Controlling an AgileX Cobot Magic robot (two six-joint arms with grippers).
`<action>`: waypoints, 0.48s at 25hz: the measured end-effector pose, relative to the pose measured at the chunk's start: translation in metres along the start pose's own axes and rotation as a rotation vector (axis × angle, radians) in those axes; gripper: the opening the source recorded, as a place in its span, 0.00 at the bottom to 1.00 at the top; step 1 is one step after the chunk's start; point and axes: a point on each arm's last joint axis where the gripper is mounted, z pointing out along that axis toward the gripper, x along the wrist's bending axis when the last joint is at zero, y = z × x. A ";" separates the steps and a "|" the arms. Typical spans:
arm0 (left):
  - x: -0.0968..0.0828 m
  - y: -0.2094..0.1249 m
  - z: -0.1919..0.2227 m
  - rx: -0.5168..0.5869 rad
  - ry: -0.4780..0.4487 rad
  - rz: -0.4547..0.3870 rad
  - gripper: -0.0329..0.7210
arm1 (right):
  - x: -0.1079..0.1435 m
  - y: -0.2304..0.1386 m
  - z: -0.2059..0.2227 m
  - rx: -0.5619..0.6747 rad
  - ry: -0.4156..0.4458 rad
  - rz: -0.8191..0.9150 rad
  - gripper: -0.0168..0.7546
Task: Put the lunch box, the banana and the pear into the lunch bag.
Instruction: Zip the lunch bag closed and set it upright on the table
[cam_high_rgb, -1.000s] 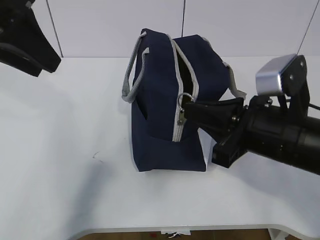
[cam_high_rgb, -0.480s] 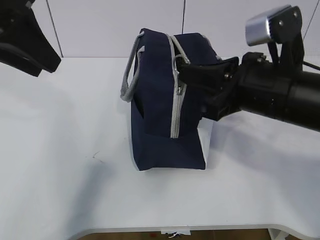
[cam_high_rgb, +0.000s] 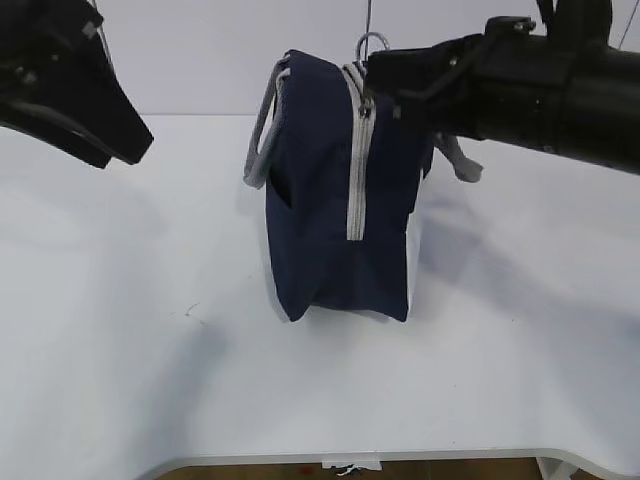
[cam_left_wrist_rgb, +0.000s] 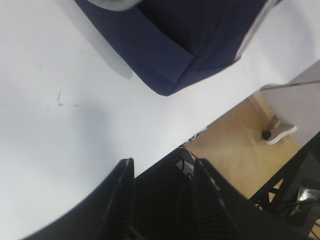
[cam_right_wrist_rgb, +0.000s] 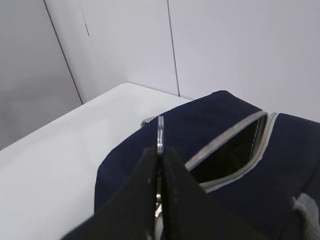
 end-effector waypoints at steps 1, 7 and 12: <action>-0.003 -0.001 0.001 0.005 -0.002 0.010 0.44 | -0.001 0.003 0.001 0.000 -0.007 0.017 0.02; -0.019 -0.003 0.009 0.017 0.005 0.082 0.44 | -0.001 0.006 0.002 0.015 -0.015 0.077 0.02; -0.033 -0.001 0.016 -0.017 -0.005 0.129 0.44 | -0.002 0.007 0.002 0.020 -0.017 0.118 0.02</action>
